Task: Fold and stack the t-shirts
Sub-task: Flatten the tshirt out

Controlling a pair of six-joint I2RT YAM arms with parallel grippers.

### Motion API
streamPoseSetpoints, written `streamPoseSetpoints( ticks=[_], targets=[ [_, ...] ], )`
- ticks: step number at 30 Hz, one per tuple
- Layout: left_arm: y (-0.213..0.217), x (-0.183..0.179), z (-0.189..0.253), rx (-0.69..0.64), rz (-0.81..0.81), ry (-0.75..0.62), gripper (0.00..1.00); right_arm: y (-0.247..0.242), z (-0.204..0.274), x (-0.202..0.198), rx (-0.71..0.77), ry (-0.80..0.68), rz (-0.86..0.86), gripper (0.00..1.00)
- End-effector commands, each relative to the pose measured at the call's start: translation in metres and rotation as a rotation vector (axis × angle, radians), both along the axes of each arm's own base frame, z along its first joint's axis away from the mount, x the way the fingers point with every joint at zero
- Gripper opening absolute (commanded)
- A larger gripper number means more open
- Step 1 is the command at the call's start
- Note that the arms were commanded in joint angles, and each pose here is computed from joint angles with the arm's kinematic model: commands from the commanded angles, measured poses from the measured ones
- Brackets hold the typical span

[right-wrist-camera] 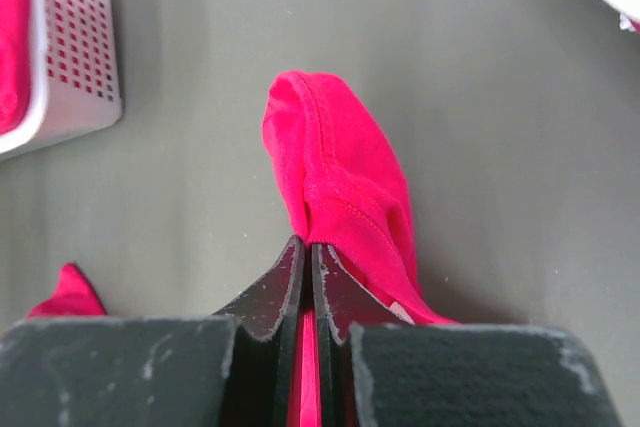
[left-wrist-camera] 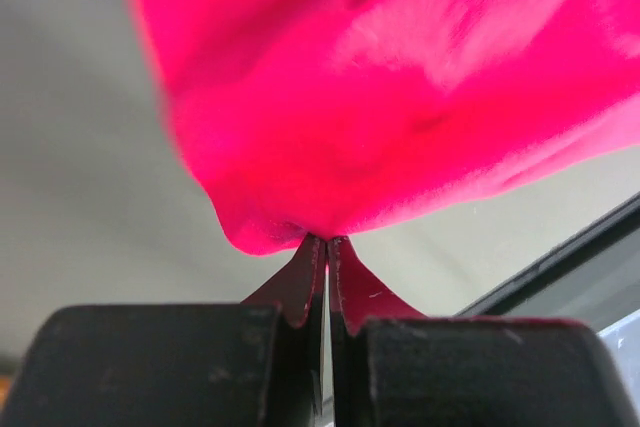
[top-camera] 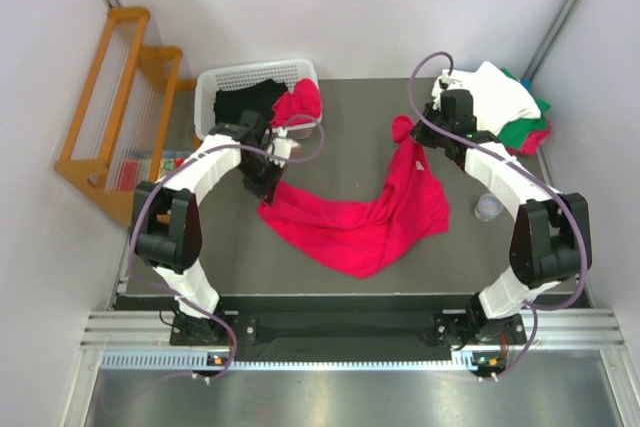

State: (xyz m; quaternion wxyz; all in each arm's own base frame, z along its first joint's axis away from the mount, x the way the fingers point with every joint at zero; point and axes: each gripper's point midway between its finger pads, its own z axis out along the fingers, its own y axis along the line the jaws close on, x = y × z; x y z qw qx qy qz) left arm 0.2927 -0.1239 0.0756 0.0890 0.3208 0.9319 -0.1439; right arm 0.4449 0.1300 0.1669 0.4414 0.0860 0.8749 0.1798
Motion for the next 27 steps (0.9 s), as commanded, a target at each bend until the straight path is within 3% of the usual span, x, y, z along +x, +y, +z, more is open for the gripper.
streamPoseSetpoints(
  ticks=[1, 7, 12, 22, 27],
  targets=[
    [0.001, 0.030, 0.060, -0.073, 0.061, -0.123, 0.00, -0.005, 0.061, 0.002, 0.048, -0.147, -0.007, 0.00],
    [0.007, 0.046, 0.109, -0.095, 0.099, -0.205, 0.00, 0.004, 0.119, -0.022, 0.106, -0.288, 0.065, 0.00],
    [0.009, 0.035, 0.158, -0.112, 0.089, -0.284, 0.00, 0.006, 0.186, -0.071, 0.152, -0.471, 0.133, 0.00],
    [0.028, -0.048, 0.270, -0.182, 0.043, -0.626, 0.00, 0.001, 0.230, -0.182, 0.182, -0.670, 0.235, 0.00],
    [0.037, -0.094, 0.292, -0.194, 0.019, -0.675, 0.00, -0.004, 0.244, -0.237, 0.184, -0.726, 0.272, 0.00]
  ],
)
